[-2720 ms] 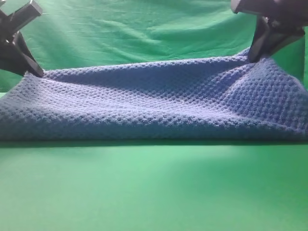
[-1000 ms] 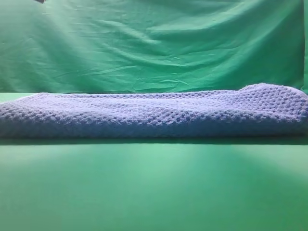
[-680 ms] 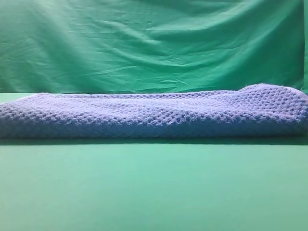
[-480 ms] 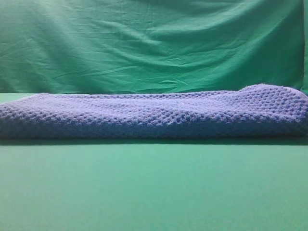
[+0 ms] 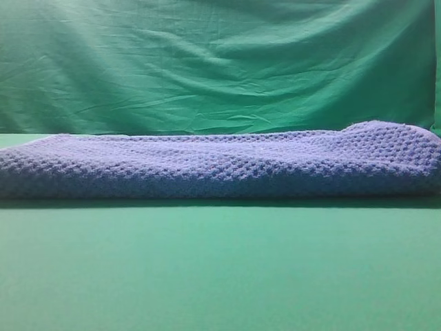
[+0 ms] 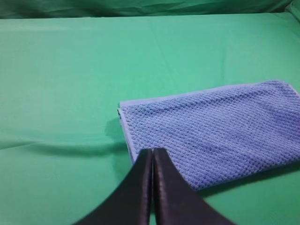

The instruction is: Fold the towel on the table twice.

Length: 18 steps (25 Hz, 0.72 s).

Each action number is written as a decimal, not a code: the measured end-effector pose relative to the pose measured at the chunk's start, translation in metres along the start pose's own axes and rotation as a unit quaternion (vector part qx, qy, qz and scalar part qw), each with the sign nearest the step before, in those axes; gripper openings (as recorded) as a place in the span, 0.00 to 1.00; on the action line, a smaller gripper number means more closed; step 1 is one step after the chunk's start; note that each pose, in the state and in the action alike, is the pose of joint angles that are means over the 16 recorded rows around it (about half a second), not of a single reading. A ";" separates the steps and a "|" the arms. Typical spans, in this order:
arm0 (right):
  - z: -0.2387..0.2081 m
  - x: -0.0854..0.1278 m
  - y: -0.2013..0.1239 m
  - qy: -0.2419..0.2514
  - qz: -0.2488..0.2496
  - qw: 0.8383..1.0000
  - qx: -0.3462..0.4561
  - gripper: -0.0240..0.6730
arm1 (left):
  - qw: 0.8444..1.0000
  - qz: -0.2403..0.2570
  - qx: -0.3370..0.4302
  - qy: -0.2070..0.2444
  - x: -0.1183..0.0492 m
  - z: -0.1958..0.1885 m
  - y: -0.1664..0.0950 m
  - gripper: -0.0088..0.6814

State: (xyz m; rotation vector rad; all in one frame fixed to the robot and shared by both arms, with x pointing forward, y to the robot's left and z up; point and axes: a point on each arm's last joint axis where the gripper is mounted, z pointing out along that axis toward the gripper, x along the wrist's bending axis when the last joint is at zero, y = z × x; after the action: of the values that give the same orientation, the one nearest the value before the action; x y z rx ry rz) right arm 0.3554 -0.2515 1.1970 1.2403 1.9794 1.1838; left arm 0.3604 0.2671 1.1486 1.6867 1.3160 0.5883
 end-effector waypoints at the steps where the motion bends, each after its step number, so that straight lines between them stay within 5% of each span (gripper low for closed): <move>1: -0.005 0.002 -0.008 -0.002 -0.001 1.000 -0.008 0.03 | 1.000 0.002 -0.004 0.003 -0.001 -0.004 -0.006 0.01; 18: -0.038 0.020 -0.119 -0.012 -0.026 0.992 -0.122 0.03 | 0.994 0.016 -0.103 0.025 -0.012 -0.041 -0.108 0.01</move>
State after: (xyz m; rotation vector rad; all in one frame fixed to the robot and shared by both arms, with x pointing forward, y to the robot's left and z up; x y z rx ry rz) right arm 0.2639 -0.2726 1.1122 1.0684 1.7761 1.3329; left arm 0.2682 0.2751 1.0779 1.5351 1.2206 0.7617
